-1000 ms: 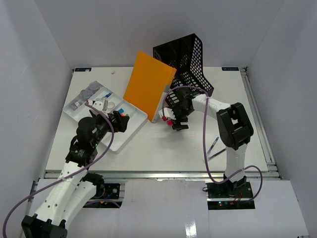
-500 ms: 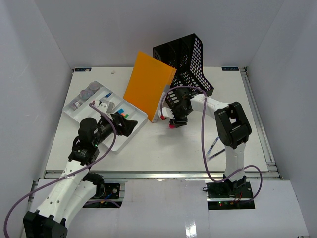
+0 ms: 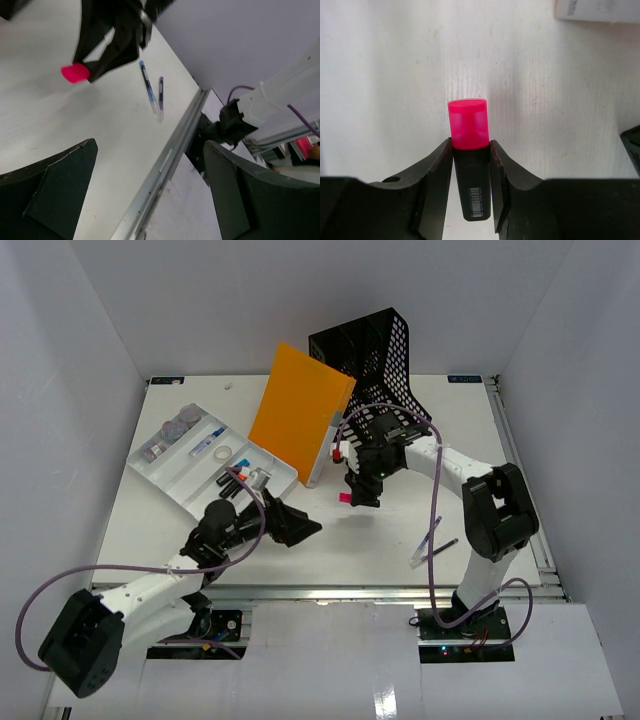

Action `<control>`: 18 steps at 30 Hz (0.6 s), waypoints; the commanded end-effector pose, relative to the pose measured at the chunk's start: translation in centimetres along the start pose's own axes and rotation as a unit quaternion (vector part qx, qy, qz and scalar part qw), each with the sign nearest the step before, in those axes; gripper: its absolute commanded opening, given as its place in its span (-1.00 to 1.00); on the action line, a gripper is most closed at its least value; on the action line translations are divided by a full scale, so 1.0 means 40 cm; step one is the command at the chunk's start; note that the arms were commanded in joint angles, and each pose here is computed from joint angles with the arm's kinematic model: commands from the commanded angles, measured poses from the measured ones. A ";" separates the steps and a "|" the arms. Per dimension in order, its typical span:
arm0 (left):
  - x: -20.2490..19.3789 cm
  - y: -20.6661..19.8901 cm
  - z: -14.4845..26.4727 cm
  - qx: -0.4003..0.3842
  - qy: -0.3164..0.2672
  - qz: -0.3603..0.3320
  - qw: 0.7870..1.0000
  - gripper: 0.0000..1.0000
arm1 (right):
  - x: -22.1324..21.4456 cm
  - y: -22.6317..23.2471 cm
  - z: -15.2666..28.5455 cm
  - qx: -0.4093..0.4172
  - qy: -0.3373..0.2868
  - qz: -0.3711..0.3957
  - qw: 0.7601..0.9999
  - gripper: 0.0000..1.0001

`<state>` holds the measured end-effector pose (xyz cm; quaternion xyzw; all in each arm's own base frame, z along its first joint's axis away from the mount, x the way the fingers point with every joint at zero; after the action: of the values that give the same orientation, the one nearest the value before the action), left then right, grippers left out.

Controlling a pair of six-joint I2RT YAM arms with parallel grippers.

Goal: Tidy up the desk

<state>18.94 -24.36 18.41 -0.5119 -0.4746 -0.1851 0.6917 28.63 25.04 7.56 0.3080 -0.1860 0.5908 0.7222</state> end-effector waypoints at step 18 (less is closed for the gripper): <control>0.114 -0.027 -0.369 0.029 -0.050 0.035 0.998 0.96 | 0.218 0.023 0.285 -0.098 -0.280 -0.335 0.894 -0.85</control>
<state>25.69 -35.53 20.17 -0.5137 -0.4738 -0.1297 0.7035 30.23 22.95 18.45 0.3933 -0.2917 0.2238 0.8427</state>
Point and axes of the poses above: each gripper's point midway between its finger pads, its own z axis back along the fingers, its own y axis along the line the jaws close on, x = y × z, the point moved 1 cm from there along z, back along the fingers, and after that the axes turned 10 degrees about -z, right-handed, at the moved point
